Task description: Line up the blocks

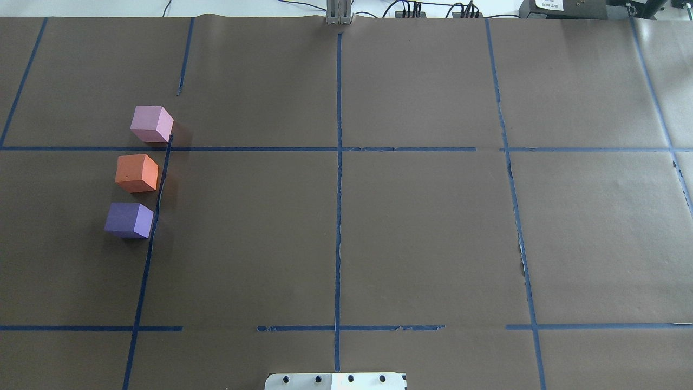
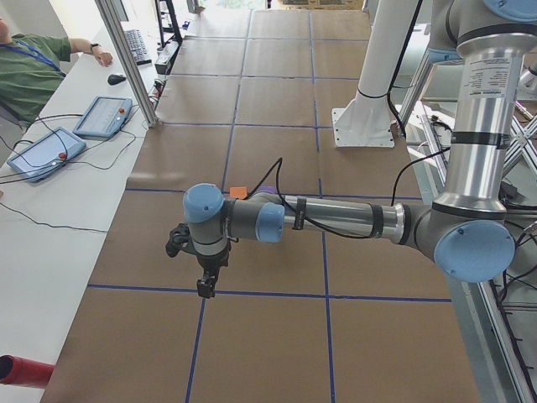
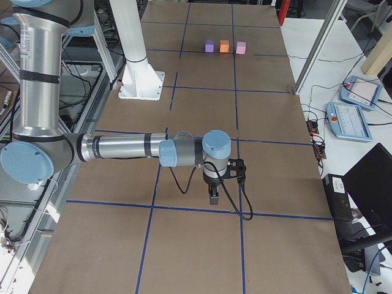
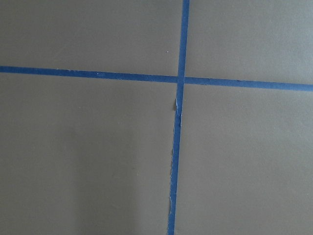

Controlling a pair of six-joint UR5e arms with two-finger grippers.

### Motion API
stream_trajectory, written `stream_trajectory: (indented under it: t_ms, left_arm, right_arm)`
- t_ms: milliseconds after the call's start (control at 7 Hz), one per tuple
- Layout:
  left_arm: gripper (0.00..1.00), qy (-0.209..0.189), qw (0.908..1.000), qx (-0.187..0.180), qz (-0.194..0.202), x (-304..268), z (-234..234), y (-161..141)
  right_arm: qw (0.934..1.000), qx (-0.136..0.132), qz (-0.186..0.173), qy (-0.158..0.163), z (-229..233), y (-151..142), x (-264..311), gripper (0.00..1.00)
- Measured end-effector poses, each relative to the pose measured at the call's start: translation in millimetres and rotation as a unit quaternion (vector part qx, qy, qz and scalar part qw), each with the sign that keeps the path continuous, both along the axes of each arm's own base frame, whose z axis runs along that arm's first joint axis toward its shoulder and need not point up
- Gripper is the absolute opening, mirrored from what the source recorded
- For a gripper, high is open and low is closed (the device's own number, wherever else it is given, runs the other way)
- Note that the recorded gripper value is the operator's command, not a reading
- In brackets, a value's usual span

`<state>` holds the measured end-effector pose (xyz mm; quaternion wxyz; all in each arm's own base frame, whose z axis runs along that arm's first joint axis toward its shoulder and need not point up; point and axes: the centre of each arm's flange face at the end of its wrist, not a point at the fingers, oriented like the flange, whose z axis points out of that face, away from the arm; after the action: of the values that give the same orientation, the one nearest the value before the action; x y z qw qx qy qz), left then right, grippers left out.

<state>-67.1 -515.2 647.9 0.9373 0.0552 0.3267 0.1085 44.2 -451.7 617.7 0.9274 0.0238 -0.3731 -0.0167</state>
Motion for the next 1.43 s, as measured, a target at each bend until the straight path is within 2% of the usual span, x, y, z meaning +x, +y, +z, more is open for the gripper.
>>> stream_trajectory:
  t_ms: [429,1429]
  left_arm:
    - [1.00,0.038,0.9989,-0.023,-0.018,-1.9,8.8,4.0]
    - [1.00,0.039,0.9990,-0.012,-0.017,-1.9,-0.2,1.6]
  right_arm:
    - [1.0000,0.000,0.000,0.000,0.0,0.0,0.0,1.00]
    - [1.0000,0.000,0.000,0.000,0.0,0.0,0.0,1.00]
